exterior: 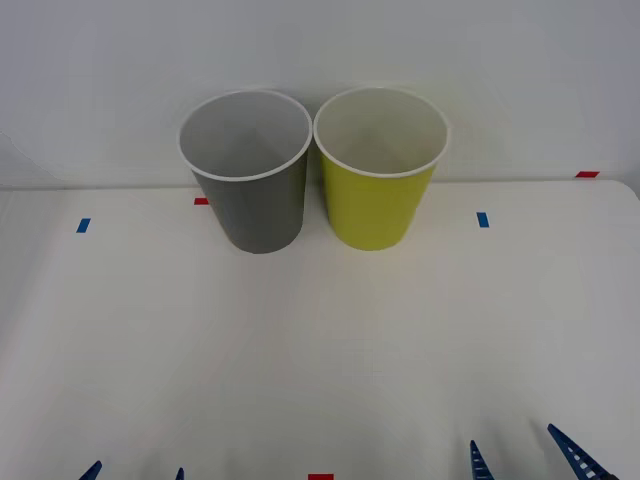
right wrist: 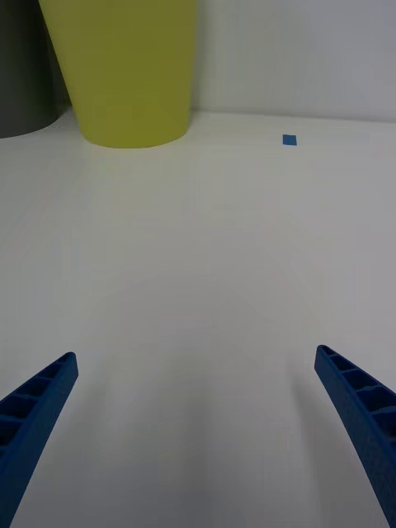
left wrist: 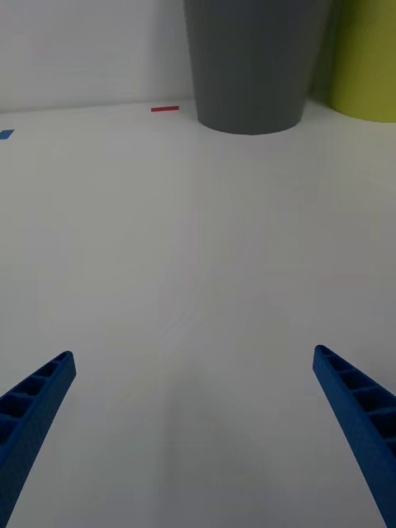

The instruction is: Put cans in the gray bin and PET bottles in the light green bin.

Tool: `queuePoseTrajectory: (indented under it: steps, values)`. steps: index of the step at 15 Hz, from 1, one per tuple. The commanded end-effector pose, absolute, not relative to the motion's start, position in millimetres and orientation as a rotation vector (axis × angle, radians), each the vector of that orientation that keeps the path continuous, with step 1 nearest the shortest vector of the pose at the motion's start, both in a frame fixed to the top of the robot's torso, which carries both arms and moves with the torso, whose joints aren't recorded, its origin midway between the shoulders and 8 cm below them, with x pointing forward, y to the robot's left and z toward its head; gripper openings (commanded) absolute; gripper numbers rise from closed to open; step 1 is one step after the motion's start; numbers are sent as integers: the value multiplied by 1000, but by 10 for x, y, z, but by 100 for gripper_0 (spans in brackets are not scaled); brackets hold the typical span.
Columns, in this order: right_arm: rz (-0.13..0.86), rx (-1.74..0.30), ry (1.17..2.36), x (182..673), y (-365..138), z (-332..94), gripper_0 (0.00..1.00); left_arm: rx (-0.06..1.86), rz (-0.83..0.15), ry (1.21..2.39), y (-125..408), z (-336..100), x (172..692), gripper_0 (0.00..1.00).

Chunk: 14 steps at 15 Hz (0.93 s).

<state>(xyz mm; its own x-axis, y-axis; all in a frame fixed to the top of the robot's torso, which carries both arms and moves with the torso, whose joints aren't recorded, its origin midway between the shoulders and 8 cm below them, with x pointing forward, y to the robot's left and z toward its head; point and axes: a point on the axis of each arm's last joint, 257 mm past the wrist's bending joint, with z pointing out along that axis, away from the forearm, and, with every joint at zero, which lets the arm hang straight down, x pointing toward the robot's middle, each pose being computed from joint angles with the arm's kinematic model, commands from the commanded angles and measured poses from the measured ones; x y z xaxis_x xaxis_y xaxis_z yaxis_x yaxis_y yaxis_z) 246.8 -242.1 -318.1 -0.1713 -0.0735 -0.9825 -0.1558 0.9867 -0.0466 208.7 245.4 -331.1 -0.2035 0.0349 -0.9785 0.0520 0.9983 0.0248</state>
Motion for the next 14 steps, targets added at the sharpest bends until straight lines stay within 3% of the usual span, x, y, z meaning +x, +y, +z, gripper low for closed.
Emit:
queuePoseTrajectory:
  steps: [1, 14]
  values:
    - [73, -171, 1744, 2468, -2421, -3181, 100, 64, -16, 1776, 2454, -3310, 2087, 100]
    - [73, -171, 1744, 2468, -2421, -3181, 100, 64, -16, 1776, 2454, -3310, 2087, 100]
